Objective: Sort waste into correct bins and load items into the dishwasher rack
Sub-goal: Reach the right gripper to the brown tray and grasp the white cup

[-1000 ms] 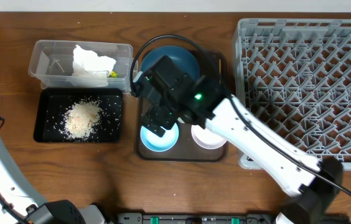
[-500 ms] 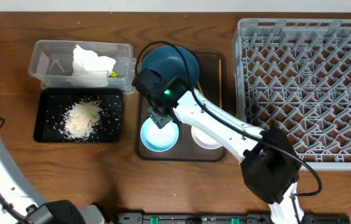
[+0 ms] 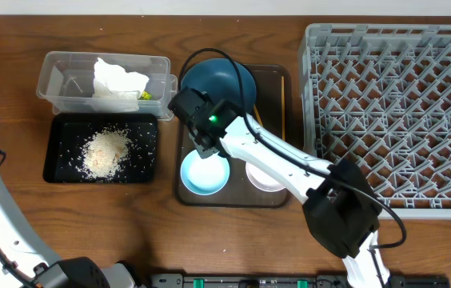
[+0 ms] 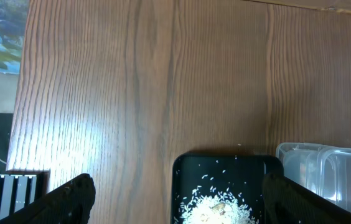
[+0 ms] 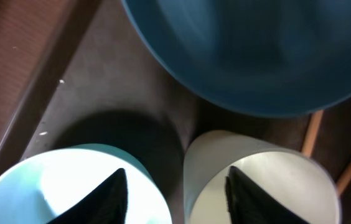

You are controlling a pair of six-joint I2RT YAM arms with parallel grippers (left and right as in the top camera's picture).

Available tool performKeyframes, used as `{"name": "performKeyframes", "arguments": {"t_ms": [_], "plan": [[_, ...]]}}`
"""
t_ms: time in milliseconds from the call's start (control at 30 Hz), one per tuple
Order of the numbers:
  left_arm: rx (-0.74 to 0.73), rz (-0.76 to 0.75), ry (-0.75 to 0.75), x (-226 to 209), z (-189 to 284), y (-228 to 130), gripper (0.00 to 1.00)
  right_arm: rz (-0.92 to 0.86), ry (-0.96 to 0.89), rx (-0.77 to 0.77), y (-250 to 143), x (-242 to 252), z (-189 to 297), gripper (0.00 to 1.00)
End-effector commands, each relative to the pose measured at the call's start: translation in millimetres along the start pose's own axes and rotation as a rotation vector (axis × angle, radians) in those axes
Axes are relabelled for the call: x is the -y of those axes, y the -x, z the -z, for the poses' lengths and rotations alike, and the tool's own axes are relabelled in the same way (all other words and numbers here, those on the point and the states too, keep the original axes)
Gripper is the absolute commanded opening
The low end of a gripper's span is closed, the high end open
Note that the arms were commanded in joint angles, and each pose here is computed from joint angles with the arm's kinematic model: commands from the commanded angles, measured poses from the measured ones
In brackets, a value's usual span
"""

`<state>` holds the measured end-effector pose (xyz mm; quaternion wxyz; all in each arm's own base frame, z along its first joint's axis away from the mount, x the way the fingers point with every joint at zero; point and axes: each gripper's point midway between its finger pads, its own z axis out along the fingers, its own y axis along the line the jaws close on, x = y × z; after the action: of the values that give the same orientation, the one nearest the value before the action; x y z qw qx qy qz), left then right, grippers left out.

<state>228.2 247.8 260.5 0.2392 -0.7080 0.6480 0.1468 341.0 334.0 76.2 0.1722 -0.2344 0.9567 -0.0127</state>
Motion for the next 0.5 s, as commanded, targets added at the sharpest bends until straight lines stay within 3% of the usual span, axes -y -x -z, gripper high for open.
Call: {"name": "performKeyframes", "arguments": {"t_ms": [0, 200, 467], "plan": [[0.004, 0.010, 0.012, -1.1, -1.8, 2.1, 0.88, -0.061, -0.005, -0.006, 2.2, 6.4, -4.5, 0.46], [0.004, 0.010, 0.012, -1.1, -1.8, 2.1, 0.88, -0.072, 0.002, -0.056, -9.4, 6.0, -4.2, 0.42], [0.004, 0.010, 0.012, -1.1, -1.8, 2.1, 0.88, -0.068, -0.005, -0.073, -13.6, 7.4, -3.7, 0.20]]}}
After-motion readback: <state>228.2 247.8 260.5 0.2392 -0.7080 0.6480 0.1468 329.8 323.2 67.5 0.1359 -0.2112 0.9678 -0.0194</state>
